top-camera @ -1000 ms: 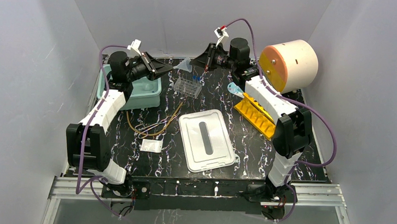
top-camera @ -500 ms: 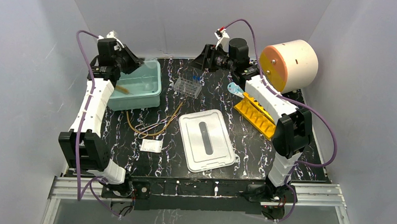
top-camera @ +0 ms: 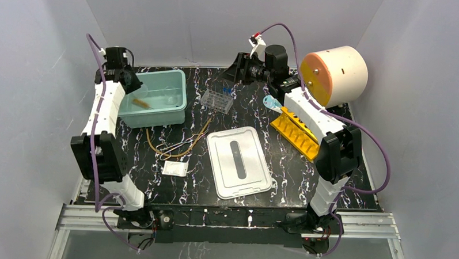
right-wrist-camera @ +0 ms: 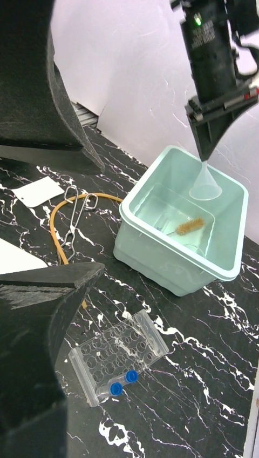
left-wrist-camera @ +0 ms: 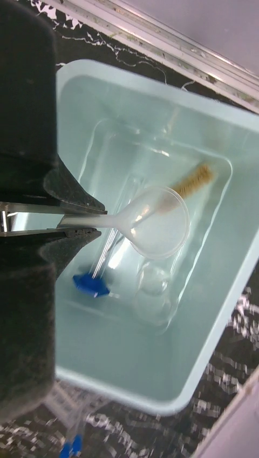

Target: Organize the chemistry lab equipment

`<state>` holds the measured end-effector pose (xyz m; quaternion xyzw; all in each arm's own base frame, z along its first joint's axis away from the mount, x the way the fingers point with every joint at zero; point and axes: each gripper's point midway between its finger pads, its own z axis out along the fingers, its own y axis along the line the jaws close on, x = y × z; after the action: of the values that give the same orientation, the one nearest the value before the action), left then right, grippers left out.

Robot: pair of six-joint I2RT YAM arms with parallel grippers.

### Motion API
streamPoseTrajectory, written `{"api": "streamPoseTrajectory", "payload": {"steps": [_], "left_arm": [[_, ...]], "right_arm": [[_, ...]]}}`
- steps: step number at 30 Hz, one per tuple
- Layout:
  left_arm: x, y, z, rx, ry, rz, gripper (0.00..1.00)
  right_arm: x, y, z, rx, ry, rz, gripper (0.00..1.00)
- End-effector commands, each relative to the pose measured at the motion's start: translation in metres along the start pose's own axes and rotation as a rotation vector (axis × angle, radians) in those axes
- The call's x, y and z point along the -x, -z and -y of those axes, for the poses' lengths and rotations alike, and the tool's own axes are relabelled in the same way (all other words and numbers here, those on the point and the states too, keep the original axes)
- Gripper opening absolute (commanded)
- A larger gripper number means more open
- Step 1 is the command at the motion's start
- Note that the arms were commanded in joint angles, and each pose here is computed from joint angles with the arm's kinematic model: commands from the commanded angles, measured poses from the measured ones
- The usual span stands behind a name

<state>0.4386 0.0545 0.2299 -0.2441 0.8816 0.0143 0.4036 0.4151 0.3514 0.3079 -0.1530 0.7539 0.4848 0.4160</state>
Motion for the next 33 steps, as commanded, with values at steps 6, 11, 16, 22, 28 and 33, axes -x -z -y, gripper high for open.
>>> {"api": "streamPoseTrajectory", "payload": {"steps": [6, 11, 16, 22, 28, 33], "left_arm": [[-0.012, -0.061, -0.032, 0.085, -0.013, -0.143, 0.0], [-0.01, -0.091, -0.041, 0.13, -0.049, -0.171, 0.0], [-0.009, -0.109, -0.041, 0.14, -0.063, -0.188, 0.0], [-0.008, -0.116, -0.051, 0.203, -0.065, -0.188, 0.06], [0.003, -0.114, -0.051, 0.212, -0.072, -0.163, 0.28], [0.015, -0.099, -0.05, 0.214, -0.059, -0.131, 0.38]], "right_arm": [[0.011, 0.018, -0.017, 0.009, 0.05, 0.007, 0.66], [0.003, 0.023, -0.014, -0.001, 0.079, -0.008, 0.69], [-0.001, 0.021, -0.011, 0.001, 0.078, -0.017, 0.69], [-0.004, 0.019, -0.006, -0.009, 0.086, -0.024, 0.7], [-0.011, 0.012, 0.008, -0.054, 0.06, -0.064, 0.71], [-0.023, 0.003, 0.005, -0.033, 0.038, -0.123, 0.71]]}}
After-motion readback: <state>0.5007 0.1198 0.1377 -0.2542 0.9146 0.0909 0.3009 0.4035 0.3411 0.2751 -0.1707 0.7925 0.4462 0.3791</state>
